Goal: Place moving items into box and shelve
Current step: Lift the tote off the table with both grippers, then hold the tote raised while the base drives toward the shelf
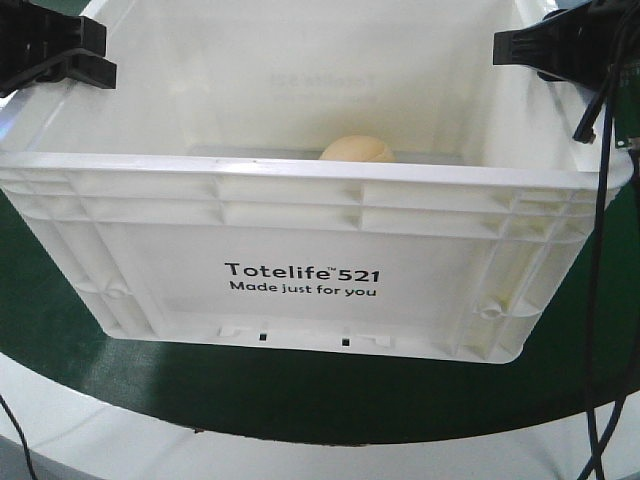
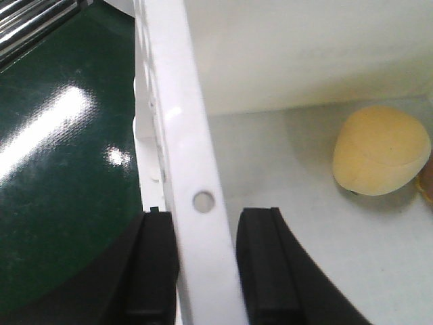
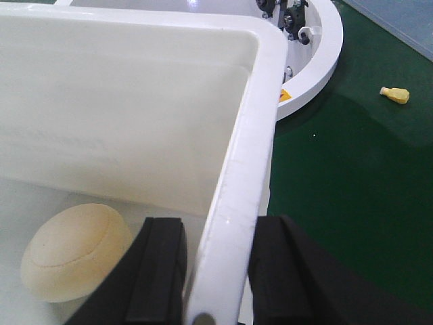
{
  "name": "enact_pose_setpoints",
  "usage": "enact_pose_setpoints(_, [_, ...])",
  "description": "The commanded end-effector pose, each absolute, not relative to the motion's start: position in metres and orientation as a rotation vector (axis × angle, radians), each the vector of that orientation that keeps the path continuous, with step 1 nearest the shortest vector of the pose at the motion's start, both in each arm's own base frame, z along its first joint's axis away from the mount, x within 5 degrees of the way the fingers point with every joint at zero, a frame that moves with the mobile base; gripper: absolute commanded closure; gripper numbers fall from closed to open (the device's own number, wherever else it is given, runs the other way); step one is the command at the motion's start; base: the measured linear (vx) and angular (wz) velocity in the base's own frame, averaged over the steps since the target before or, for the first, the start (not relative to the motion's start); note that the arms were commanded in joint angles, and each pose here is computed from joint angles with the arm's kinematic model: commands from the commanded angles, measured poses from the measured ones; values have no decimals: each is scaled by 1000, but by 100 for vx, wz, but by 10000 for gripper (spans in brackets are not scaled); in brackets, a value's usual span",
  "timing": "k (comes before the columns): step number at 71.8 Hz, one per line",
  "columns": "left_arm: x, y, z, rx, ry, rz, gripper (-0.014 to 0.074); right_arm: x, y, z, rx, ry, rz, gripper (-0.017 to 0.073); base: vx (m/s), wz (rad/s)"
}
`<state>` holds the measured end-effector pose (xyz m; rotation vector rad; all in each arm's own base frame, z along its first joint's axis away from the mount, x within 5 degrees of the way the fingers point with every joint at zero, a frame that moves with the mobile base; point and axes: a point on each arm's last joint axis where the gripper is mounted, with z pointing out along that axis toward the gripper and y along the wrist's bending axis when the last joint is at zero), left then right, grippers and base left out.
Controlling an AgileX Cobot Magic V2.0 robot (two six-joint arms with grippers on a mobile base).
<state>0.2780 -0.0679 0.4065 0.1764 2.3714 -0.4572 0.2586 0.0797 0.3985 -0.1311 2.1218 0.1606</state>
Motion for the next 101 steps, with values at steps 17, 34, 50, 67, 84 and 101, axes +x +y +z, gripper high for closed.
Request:
enact_pose_setpoints(17, [263, -75, 445, 169, 2165, -587, 594, 254, 79, 435, -127, 1887, 222, 565, -1, 2])
enact_pose_setpoints(34, [263, -75, 445, 169, 2165, -587, 594, 254, 79, 435, -127, 1887, 222, 565, -3, 5])
enact_pose_setpoints(50, [263, -75, 445, 169, 2165, -587, 594, 254, 79, 435, -127, 1887, 222, 565, -5, 11])
enact_pose_setpoints(67, [263, -75, 445, 169, 2165, -587, 594, 254, 79, 435, -127, 1887, 222, 565, -5, 17])
enact_pose_setpoints(84, [263, -75, 445, 169, 2165, -587, 594, 254, 79, 435, -127, 1887, 222, 565, -5, 18])
enact_pose_setpoints(101, [263, -75, 445, 169, 2165, -587, 594, 254, 79, 435, -127, 1887, 222, 565, -6, 25])
